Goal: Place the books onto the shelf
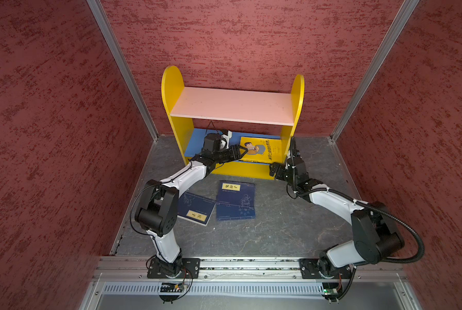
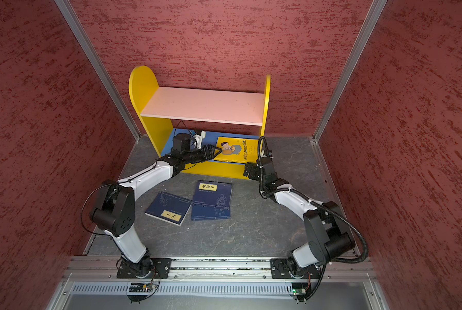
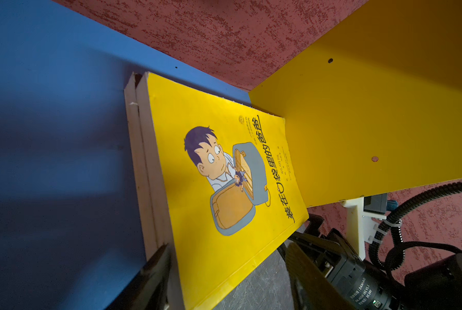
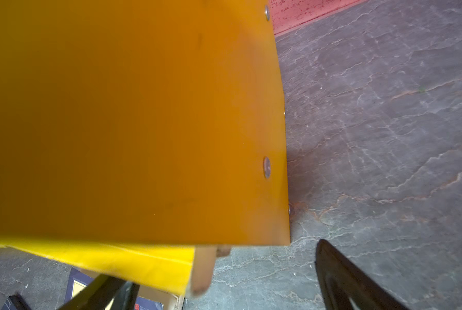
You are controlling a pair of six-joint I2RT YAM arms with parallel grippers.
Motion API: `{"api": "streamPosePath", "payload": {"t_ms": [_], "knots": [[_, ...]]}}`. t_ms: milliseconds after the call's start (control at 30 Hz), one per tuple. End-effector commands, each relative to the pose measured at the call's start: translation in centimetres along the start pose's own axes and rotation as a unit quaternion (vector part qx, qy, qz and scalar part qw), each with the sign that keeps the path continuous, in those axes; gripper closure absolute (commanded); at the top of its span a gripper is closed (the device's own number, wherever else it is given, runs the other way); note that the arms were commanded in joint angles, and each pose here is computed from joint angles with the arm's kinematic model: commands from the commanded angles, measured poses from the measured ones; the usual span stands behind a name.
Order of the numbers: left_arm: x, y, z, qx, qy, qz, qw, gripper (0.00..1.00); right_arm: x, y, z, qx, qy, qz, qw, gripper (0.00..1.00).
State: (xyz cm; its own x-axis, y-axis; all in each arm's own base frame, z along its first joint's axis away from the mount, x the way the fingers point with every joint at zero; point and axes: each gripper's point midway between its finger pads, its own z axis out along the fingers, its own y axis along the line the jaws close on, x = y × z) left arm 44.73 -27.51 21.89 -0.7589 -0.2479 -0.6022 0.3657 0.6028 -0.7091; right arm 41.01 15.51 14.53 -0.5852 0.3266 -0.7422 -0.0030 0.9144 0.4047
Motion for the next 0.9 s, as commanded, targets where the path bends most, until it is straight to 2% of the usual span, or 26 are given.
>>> {"api": "streamPosePath", "payload": {"t_ms": [0, 233, 867], "knots": [[-0.1, -2.7, 0.6, 0.046, 0.008, 0.014, 0.999, 0.32, -2.4, 3.1, -0.8, -0.052, -0.030, -0.010, 0.998, 0.01], [0.0, -2.4, 0.7, 0.044, 0.008, 0.008, 0.999, 0.32, -2.0, 3.9, -2.6, -0.085, -0.019, -0.005, 0.996, 0.01], [-0.2, -3.0, 0.3, 0.049, 0.005, 0.009, 0.999, 0.32, -2.8, 3.4, -1.6, -0.056, -0.028, -0.020, 0.998, 0.03]]}}
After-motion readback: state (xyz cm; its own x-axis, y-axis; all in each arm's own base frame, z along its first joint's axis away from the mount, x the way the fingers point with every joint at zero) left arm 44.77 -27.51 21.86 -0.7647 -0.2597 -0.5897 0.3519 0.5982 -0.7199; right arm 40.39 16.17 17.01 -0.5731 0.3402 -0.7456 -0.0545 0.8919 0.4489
